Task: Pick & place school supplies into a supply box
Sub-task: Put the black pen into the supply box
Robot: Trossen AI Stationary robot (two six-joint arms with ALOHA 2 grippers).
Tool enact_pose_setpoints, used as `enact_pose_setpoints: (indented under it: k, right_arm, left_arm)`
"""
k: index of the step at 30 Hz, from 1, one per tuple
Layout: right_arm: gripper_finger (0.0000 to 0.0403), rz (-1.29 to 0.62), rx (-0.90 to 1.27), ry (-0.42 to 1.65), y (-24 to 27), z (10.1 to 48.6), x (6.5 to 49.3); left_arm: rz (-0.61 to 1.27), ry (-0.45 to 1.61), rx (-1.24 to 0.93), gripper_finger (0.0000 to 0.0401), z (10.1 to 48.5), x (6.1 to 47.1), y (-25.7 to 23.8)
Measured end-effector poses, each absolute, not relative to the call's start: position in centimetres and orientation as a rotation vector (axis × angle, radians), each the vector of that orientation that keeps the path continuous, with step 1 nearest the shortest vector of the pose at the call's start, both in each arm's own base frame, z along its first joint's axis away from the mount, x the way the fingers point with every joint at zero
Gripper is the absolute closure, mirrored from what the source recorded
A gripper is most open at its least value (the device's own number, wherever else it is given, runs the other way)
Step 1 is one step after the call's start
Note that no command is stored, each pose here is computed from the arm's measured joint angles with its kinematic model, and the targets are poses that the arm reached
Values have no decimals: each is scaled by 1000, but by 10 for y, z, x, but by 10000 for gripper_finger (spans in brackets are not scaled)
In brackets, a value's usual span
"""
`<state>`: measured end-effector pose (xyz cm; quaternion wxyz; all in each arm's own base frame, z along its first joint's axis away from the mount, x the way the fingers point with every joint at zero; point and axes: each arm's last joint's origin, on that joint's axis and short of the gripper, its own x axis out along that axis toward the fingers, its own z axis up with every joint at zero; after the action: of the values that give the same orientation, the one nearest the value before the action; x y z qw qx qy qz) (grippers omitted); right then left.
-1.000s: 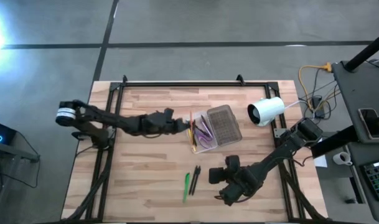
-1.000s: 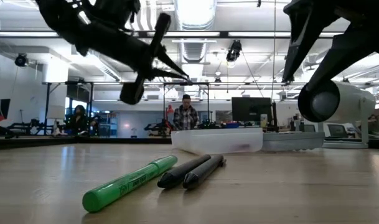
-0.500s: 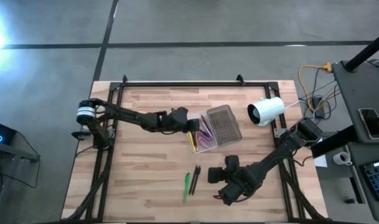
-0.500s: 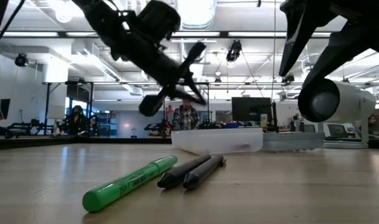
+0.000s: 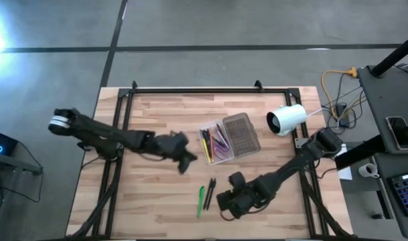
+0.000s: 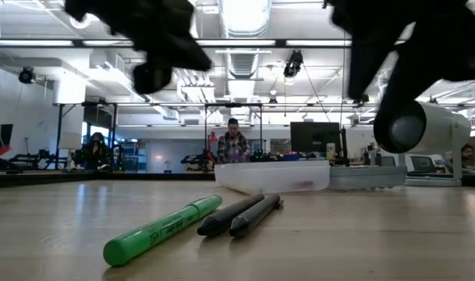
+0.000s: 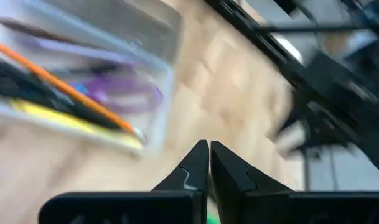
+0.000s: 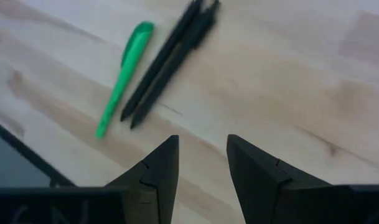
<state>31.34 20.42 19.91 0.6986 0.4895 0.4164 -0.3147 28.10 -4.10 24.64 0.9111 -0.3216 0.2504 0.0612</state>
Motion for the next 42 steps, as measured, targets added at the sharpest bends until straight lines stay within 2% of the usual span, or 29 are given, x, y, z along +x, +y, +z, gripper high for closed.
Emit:
enact_pose_setpoints:
  k: [2, 6, 14, 19, 22, 28, 31, 42]
  right_arm:
    - [275, -707, 1097, 919, 200, 196, 319]
    - [275, -776, 1171, 886, 187, 192, 329]
    - [275, -736, 1265, 871, 182, 175, 353]
    - [275, -758, 1345, 907, 194, 149, 376]
    - [275, -762, 1353, 900, 200, 147, 393]
    - [275, -993, 1263, 969, 202, 150, 405]
    - [277, -1050, 1227, 1007, 205, 152, 409]
    - [308, -1092, 1256, 1030, 193, 143, 442]
  left_arm:
    - [84, 524, -673, 401, 245, 264, -55]
    - [125, 519, -755, 401, 233, 230, -70]
    - [131, 443, -806, 401, 218, 178, -76]
    - [99, 414, -808, 401, 215, 164, -70]
    - [87, 411, -780, 401, 212, 158, -67]
    - [79, 410, -774, 401, 202, 151, -64]
    - [68, 420, -757, 401, 199, 151, -64]
    - [43, 447, -696, 401, 194, 149, -64]
